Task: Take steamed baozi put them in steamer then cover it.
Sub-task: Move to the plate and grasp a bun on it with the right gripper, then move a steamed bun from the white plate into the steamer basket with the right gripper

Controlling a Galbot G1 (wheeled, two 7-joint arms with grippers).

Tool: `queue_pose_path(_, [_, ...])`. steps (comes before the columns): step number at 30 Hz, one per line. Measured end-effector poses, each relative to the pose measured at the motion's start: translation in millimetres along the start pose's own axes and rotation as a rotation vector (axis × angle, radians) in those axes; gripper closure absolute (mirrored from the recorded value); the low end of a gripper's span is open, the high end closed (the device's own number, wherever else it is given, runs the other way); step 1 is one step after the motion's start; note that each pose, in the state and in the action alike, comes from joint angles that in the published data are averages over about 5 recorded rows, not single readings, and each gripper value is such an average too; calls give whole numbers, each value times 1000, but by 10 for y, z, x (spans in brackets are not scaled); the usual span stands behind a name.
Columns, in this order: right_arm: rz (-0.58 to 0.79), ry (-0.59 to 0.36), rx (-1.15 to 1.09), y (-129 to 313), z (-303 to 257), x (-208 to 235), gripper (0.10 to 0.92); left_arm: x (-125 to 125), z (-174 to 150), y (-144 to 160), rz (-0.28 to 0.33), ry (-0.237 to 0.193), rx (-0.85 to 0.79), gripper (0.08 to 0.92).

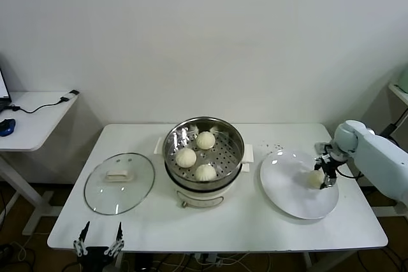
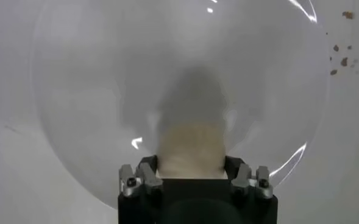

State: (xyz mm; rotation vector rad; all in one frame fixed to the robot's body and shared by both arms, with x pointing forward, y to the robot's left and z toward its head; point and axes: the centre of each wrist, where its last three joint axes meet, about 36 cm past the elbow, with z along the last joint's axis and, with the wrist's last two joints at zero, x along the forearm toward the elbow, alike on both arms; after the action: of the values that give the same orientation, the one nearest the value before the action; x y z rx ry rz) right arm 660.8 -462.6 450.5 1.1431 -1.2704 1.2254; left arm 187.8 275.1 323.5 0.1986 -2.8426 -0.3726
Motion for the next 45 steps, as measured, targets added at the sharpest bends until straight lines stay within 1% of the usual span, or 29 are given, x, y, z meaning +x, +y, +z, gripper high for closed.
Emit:
queue_pose_path(7, [26,-41,-15,-117,-93,223,328,3,-15,-8,4,-4,0,177])
queue_pose_path(13, [79,-109,-13,-367,-372,711,332,5,-38,-22,8,-14,4,177])
queue_pose_path(24, [165,-246,46,-764,-1308,1956,327,-4,-70,-65,30,-27,12,177])
queue_pose_path(29, [156,-282,96,-802,-1886,2331,329,-17,-73,-88,45,-33,12,177])
queue_pose_path(36, [107,-270,167,-744,-2669,2429,327,-38,-40,-74,58,-35,3,177])
queue_pose_path(41, [77,-234,205,-677,-3067,2325,327,-45,-35,-54,57,-37,6,177])
queue_pose_path(45, [56,-204,225,-622,-3275,2191,327,-50,-28,-52,57,-35,10,177])
